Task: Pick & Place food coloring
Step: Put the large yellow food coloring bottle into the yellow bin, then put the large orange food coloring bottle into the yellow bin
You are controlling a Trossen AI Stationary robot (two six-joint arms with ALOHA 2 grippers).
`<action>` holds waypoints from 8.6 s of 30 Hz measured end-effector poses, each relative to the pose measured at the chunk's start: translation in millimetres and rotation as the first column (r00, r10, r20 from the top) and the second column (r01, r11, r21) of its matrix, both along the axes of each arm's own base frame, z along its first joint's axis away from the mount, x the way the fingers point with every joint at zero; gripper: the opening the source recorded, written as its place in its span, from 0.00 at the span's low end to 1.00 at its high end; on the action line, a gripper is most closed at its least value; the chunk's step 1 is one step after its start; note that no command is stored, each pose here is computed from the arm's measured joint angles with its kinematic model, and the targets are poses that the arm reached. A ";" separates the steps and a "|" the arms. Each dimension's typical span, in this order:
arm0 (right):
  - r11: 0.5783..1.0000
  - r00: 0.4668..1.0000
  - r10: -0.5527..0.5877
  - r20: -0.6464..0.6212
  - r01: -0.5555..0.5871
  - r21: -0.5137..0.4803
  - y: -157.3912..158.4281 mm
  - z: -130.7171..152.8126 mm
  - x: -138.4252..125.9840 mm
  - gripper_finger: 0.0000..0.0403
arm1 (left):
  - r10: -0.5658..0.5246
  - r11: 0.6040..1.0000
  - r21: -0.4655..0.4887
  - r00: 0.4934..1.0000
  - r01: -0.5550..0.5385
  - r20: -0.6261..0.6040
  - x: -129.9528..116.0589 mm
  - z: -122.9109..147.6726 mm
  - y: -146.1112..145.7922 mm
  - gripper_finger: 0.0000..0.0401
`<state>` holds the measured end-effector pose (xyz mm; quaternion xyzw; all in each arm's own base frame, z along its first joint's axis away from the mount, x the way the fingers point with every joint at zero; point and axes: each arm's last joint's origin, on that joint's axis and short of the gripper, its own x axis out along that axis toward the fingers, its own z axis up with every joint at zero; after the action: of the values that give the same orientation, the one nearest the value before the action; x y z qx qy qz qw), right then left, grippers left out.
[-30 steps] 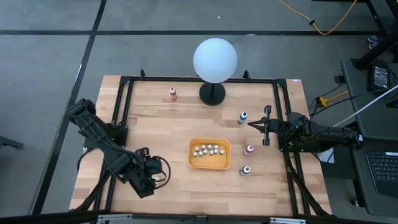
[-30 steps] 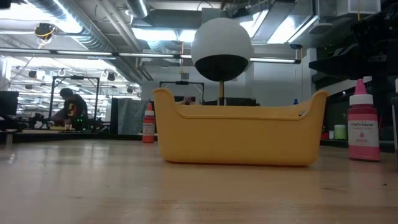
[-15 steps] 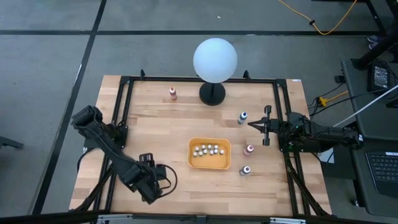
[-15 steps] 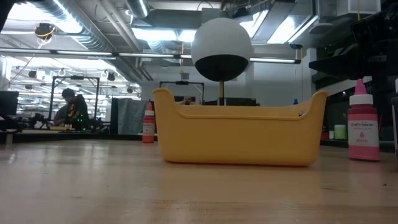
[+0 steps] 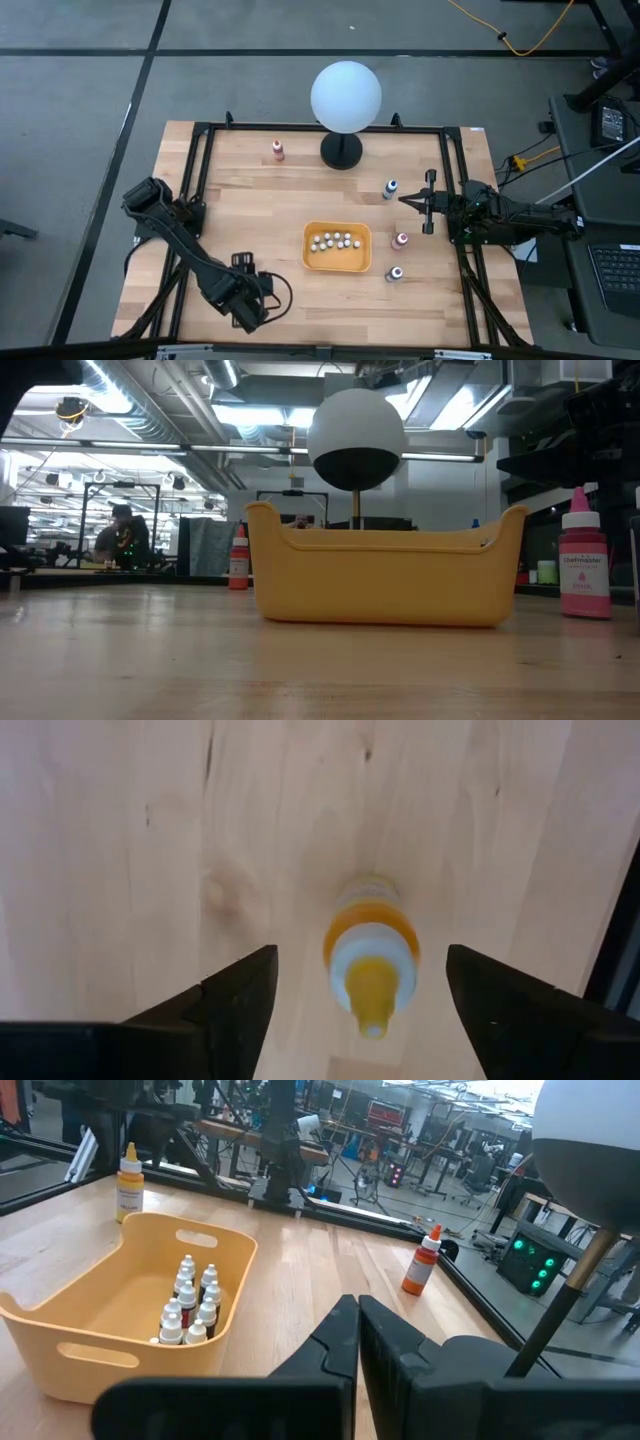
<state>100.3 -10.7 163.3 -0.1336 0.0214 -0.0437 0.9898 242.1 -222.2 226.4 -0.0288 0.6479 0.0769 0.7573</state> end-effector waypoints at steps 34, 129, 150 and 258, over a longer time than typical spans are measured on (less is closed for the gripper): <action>1.000 1.000 0.000 0.000 0.000 0.000 0.0 0.0 0.0 0.04 | -0.069 0.996 -0.059 0.994 0.073 0.080 5.7 34.4 2.8 0.28; 1.000 1.000 0.000 0.000 0.000 0.000 0.0 0.0 0.0 0.04 | -0.537 0.843 -0.015 0.843 0.537 0.017 170.4 14.2 127.4 0.37; 1.000 1.000 -0.001 -0.001 0.001 0.000 0.0 -0.1 0.0 0.04 | -0.479 0.878 0.010 0.877 0.479 -0.028 160.3 59.9 133.6 0.35; 1.000 1.000 0.000 0.000 0.000 0.000 0.0 0.0 0.0 0.04 | 0.111 0.994 -0.030 0.969 -0.107 0.219 -12.4 -17.3 478.9 0.28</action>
<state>100.3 -10.7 163.3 -0.1336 0.0216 -0.0437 0.9898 229.8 256.7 209.1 -0.0796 0.5581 0.1088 0.8188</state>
